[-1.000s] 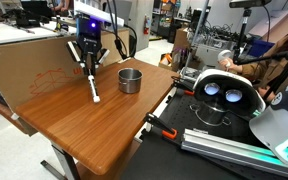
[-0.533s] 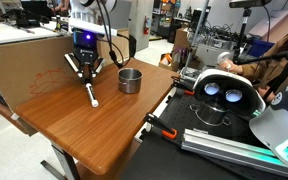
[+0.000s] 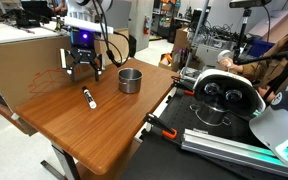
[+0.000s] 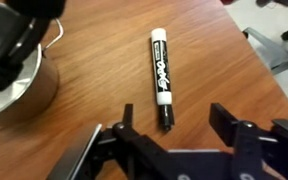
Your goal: Place the marker on the desk
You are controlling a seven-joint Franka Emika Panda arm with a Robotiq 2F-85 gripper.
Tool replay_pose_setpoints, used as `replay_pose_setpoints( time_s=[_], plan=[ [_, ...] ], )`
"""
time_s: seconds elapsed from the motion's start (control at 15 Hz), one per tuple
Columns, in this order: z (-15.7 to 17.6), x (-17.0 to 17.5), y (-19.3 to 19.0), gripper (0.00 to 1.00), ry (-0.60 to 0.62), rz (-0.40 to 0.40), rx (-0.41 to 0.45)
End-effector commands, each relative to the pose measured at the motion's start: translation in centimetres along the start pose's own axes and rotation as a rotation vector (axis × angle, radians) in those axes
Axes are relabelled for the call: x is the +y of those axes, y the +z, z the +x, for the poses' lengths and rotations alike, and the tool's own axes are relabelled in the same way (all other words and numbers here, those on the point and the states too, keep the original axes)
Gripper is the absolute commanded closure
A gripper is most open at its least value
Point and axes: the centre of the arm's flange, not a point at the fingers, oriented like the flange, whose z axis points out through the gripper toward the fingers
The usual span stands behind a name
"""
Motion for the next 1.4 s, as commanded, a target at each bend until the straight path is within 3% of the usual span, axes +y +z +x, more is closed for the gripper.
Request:
replay_pose_setpoints(
  time_s=[0.0,0.53,1.07,1.33],
  plan=[
    [0.6,-0.8,-0.7,0.00,-0.001,-0.022,-0.019],
    [-2.6,-1.2,-2.5,0.00,-0.073,-0.011,0.027],
    [-10.8,-0.6,-7.2,0.00,-0.204,-0.003,0.125],
    [-14.8,1.0,-8.8,0.00,-0.222,0.026,0.215]
  ],
)
